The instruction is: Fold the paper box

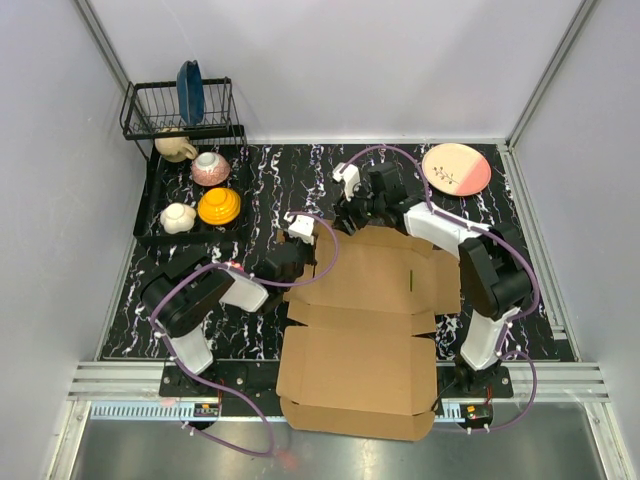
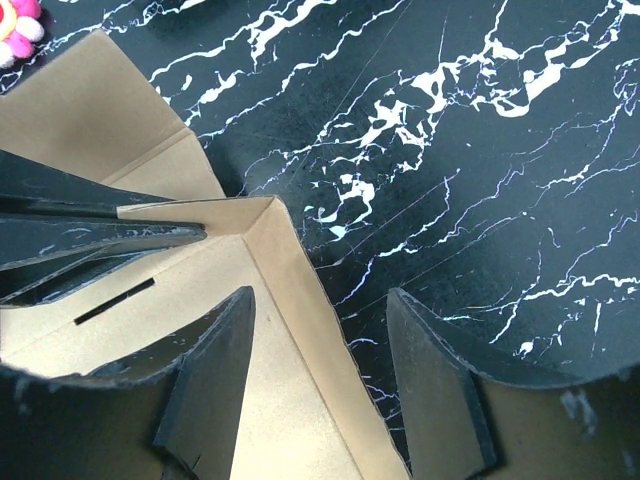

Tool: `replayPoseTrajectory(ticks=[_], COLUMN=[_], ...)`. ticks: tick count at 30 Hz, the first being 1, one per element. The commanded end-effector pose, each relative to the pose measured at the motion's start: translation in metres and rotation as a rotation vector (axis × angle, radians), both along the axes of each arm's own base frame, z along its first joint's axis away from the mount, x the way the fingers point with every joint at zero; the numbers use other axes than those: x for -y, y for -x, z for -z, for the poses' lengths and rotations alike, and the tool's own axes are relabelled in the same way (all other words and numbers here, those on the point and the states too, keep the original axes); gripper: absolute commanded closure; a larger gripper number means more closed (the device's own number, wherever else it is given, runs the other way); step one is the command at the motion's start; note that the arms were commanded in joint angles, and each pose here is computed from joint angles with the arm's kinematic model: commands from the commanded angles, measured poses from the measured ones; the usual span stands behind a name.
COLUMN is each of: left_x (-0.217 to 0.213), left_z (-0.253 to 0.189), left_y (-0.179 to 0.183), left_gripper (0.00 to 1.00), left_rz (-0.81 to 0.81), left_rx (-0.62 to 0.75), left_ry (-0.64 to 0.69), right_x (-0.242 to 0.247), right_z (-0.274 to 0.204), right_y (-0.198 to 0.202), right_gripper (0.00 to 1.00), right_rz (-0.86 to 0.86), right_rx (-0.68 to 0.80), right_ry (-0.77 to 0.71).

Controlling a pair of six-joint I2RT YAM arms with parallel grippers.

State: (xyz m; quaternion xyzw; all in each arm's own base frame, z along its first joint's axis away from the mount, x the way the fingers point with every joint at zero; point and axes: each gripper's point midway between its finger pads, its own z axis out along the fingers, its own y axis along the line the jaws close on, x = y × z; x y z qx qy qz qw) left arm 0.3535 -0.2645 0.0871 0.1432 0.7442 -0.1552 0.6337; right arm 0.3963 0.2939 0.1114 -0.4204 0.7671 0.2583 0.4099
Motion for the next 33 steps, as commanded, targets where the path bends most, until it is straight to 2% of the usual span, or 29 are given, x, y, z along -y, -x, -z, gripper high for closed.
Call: replayPoseTrajectory(ticks=[1,8,11,15,17,25,28,31,32,33], left_x=[0.006,0.006,0.004,0.000,0.000,-0.001,-0.001,-0.002,-0.001,-0.006], left_z=[-0.037,-0.042,-0.039,-0.035,-0.036,-0.041,-0.046,-0.053,-0.058,-0.056], left_y=[0.001,0.005,0.006,0.006,0.005,0.000,-0.001,-0.005,-0.007,-0.009], left_gripper=[1.00,1.00,1.00,1.00,1.00,0.99,0.94,0.83,0.77,0.64], left_rz=[0.011,0.021,0.015,-0.007,-0.013,-0.039,-0.045,-0.065,-0.072,-0.100], left_rx=[0.103,0.139,0.143,0.138,0.139,0.140,0.146,0.146,0.149,0.131], left_ry=[0.067,0.044,0.039,0.040,0.041,0.041,0.042,0.042,0.045,0.032], right_x=[-0.005,-0.007,-0.007,-0.004,0.002,0.011,0.012,0.015,0.017,0.018], right_z=[0.007,0.022,0.024,0.030,0.034,0.034,0.028,0.019,0.017,0.013], right_y=[0.000,0.004,0.007,0.013,0.013,0.019,0.019,0.013,0.011,0.009], right_gripper=[0.39,0.32,0.34,0.49,0.51,0.77,0.82,0.98,1.00,1.00], right_rz=[-0.027,-0.028,-0.037,-0.038,-0.019,0.009,0.024,0.059,0.076,0.097], right_rx=[0.004,-0.047,-0.061,-0.076,-0.069,-0.071,-0.056,-0.026,-0.016,-0.008], right_ry=[0.002,0.007,0.007,0.022,0.039,0.056,0.055,0.066,0.077,0.083])
